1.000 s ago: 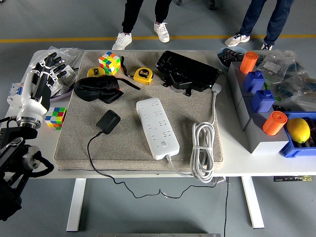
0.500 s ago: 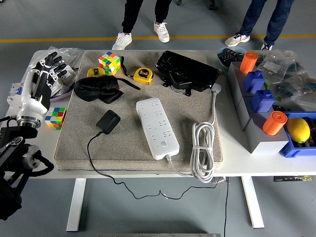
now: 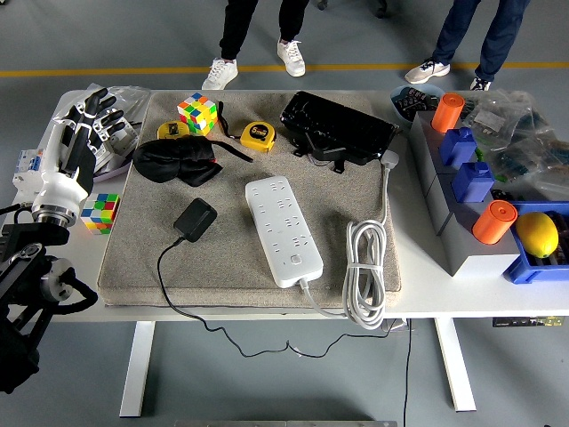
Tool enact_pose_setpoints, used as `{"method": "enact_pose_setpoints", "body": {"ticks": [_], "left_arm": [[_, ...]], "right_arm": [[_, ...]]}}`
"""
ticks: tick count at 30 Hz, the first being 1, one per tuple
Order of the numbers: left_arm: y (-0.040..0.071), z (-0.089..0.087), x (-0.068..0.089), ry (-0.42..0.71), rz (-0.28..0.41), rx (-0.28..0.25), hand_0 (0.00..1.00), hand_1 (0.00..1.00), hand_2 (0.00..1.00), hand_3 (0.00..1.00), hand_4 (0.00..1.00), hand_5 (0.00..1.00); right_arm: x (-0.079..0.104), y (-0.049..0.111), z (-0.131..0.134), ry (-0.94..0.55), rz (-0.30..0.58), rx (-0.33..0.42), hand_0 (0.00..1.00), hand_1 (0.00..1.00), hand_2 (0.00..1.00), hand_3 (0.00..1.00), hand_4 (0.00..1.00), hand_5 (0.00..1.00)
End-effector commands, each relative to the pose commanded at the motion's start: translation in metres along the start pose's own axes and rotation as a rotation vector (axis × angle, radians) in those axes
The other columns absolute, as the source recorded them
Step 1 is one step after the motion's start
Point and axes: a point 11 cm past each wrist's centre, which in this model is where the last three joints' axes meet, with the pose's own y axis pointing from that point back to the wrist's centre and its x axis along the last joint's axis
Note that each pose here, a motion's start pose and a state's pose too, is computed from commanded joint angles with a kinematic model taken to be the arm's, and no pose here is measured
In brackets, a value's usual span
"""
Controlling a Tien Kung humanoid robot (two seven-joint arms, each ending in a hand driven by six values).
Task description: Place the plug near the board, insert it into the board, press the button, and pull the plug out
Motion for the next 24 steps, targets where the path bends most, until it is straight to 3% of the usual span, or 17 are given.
{"method": "enact_pose_setpoints", "body": {"ticks": [24], "left_arm": [[-0.0025, 0.0045, -0.0009, 0.011, -0.004, -0.008, 0.701, 0.748, 0.801, 0.775, 0.998, 0.725]], "right_arm": [[0.0015, -0.0007, -0.0055, 0.001, -0.002, 0.009, 0.612, 0.612, 0.564, 0.549, 0.888, 0.357]]}}
